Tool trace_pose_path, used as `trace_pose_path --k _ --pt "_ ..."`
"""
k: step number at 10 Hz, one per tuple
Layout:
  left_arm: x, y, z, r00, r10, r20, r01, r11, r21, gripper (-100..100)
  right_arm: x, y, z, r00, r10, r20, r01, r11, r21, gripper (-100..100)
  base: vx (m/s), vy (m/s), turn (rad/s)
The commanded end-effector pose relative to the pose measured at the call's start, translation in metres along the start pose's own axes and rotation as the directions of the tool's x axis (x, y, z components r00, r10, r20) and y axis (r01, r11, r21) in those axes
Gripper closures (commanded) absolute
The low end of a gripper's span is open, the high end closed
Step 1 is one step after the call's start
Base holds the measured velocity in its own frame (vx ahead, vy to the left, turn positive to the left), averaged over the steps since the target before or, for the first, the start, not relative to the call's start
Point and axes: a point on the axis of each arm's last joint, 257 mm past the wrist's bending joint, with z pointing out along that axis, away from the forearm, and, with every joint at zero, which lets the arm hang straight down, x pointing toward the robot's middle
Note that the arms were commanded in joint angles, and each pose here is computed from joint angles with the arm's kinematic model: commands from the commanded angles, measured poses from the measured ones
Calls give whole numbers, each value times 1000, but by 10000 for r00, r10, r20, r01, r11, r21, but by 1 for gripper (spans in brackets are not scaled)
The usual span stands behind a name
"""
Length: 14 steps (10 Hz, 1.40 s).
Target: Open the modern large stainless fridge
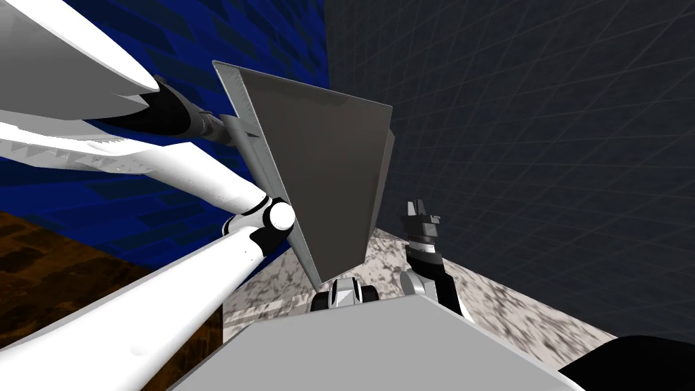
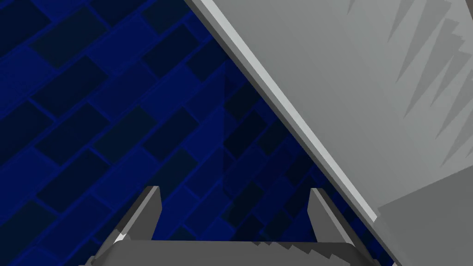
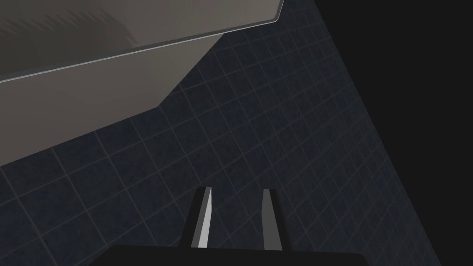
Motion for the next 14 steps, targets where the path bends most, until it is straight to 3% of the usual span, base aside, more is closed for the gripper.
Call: trace_pose_path --k 1,7,8,9,14 --pt "8 2 -1 9997 200 -128 -200 9998 -4 100 0 0 0 10000 1 1 -1 10000 0 0 -38 -63 -2" --pt "-16 -32 -9 9984 -140 551 93 9964 847 100 0 0 0 10000 7 3 -7 10000 -2 0 -88 -112 93" --pt "-12 -28 -7 9988 -111 482 74 9971 758 100 0 0 0 10000 8 3 -8 10000 -3 0 -67 -75 36" --pt "-13 -29 -7 9984 -14 571 -35 9963 854 -100 0 0 0 10000 5 1 -5 10000 -1 0 -48 -115 18" --pt "-17 -36 -8 9972 117 732 -197 9937 1105 -100 0 0 0 10000 6 2 -6 10000 -1 0 -50 -149 50"
